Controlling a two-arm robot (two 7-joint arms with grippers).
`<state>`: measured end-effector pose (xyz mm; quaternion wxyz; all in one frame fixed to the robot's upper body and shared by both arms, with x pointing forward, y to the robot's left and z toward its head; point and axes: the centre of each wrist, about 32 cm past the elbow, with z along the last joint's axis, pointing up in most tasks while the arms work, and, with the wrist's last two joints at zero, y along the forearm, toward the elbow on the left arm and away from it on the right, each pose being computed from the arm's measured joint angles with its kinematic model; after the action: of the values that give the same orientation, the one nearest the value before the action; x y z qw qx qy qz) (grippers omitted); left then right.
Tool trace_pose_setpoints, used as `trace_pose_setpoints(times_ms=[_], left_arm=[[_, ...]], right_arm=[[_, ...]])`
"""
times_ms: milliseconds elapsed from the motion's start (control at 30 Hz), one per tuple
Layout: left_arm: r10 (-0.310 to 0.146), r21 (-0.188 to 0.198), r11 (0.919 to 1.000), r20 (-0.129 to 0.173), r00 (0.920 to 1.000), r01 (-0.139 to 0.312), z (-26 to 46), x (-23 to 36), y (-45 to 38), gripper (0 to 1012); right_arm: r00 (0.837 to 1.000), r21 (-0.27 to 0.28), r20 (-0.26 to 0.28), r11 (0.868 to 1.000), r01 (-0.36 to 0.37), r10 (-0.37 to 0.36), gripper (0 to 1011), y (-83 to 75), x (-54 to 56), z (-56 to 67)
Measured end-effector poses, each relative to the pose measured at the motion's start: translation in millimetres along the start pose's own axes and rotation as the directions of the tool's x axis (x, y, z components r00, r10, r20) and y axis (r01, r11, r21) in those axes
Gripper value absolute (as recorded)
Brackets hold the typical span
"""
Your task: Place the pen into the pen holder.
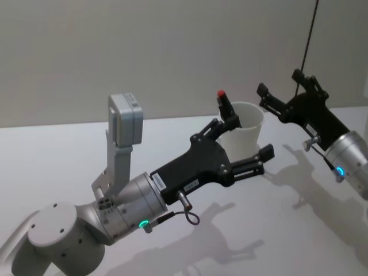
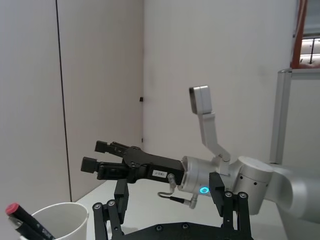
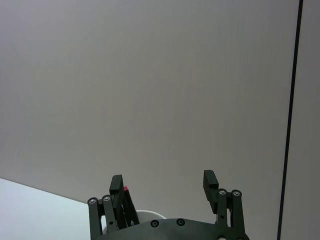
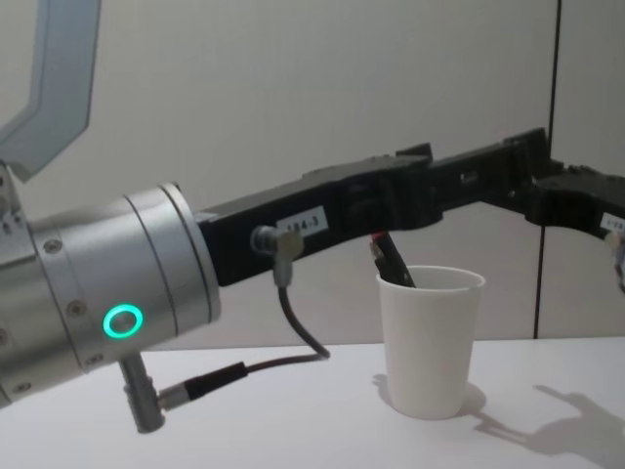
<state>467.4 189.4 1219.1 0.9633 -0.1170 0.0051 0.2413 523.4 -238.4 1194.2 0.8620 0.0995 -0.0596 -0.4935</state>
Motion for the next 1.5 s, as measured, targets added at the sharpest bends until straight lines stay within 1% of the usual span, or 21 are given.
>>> trace_pose_setpoints(times_ms=[100,267,333,467,700,800,833,900,933,967,1000,1033,1067,1100,1233,1267,1300,1333,1367,1433,1500], left_arm=[[0.013,0.005,0.9999,0.006,0.9999,-0.013,-0.2,0.5,-0.1,1001],[0.076,0.034,0.9964,0.042,0.9962,-0.078,-1.8,3.2,-0.4,1001],[0.086,0.038,0.9954,0.047,0.9951,-0.088,-2.1,3.6,-0.5,1001],[0.145,0.059,0.9868,0.084,0.9858,-0.151,-3.5,6.3,-0.5,1001],[0.228,0.081,0.9672,0.144,0.9630,-0.241,-5.4,10.2,-0.8,1001],[0.273,0.090,0.9520,0.181,0.9448,-0.293,-6.6,12.5,-0.9,1001],[0.273,0.090,0.9520,0.181,0.9448,-0.293,-6.6,12.5,-0.9,1001],[0.307,0.094,0.9389,0.209,0.9287,-0.331,-7.4,14.2,-1.0,1001],[0.307,0.094,0.9389,0.209,0.9287,-0.331,-7.4,14.2,-1.0,1001],[0.323,0.095,0.9317,0.223,0.9198,-0.350,-8.0,15.1,-0.9,1001],[0.332,0.096,0.9279,0.230,0.9150,-0.360,-8.2,15.5,-0.9,1001],[0.348,0.096,0.9200,0.245,0.9049,-0.380,-8.7,16.4,-1.0,1001],[0.356,0.096,0.9161,0.253,0.8997,-0.389,-8.8,16.9,-0.9,1001],[0.370,0.095,0.9087,0.267,0.8900,-0.406,-9.2,17.7,-1.0,1001],[0.400,0.093,0.8915,0.296,0.8672,-0.443,-10.1,19.5,-0.9,1001],[0.415,0.091,0.8824,0.312,0.8547,-0.462,-10.4,20.5,-0.9,1001],[0.423,0.089,0.8776,0.319,0.8483,-0.471,-10.6,20.9,-0.9,1001],[0.437,0.086,0.8683,0.334,0.8354,-0.488,-11.1,21.9,-0.8,1001],[0.437,0.086,0.8683,0.334,0.8354,-0.488,-11.1,21.9,-0.8,1001],[0.463,0.079,0.8491,0.363,0.8085,-0.522,-11.9,23.6,-0.7,1001],[0.475,0.075,0.8401,0.376,0.7956,-0.537,-12.3,24.3,-0.7,1001]], right_arm=[[1.000,-0.008,0.002,1.000,0.008,-0.008,1001,-3.0,-1.8,0.1],[0.999,-0.033,0.008,0.999,0.032,-0.032,1001,-12.3,-7.4,0.3],[0.999,-0.042,0.011,0.998,0.041,-0.040,1001,-15.7,-9.6,0.4],[0.998,-0.068,0.020,0.995,0.067,-0.066,1001,-25.8,-15.7,1.4],[0.994,-0.105,0.039,0.988,0.109,-0.106,1001,-40.9,-24.7,3.9],[0.991,-0.121,0.048,0.984,0.128,-0.123,1001,-47.6,-28.7,5.1],[0.990,-0.126,0.051,0.983,0.134,-0.128,1001,-49.5,-29.9,5.5],[0.988,-0.137,0.059,0.979,0.147,-0.140,1001,-54.2,-32.8,6.8],[0.988,-0.141,0.061,0.978,0.151,-0.144,1001,-55.8,-33.8,7.3],[0.986,-0.147,0.066,0.976,0.160,-0.152,1001,-58.8,-35.6,8.0],[0.986,-0.147,0.066,0.976,0.160,-0.152,1001,-58.8,-35.6,8.0],[0.985,-0.153,0.070,0.974,0.168,-0.159,1001,-61.3,-37.2,8.8],[0.984,-0.155,0.072,0.973,0.171,-0.161,1002,-62.3,-37.8,9.2],[0.984,-0.158,0.074,0.972,0.174,-0.164,1001,-63.3,-38.5,9.6],[0.981,-0.167,0.080,0.968,0.185,-0.174,1001,-67.1,-40.7,10.5],[0.981,-0.168,0.081,0.968,0.186,-0.175,1001,-67.4,-40.9,10.6],[0.981,-0.168,0.082,0.968,0.187,-0.175,1001,-67.6,-41.0,10.6],[0.981,-0.169,0.082,0.968,0.188,-0.176,1001,-67.8,-41.1,10.6],[0.981,-0.169,0.082,0.968,0.188,-0.176,1001,-67.8,-41.2,10.7],[0.981,-0.169,0.082,0.968,0.188,-0.176,1001,-67.8,-41.2,10.7],[0.981,-0.169,0.082,0.968,0.188,-0.176,1001,-67.9,-41.3,10.7]])
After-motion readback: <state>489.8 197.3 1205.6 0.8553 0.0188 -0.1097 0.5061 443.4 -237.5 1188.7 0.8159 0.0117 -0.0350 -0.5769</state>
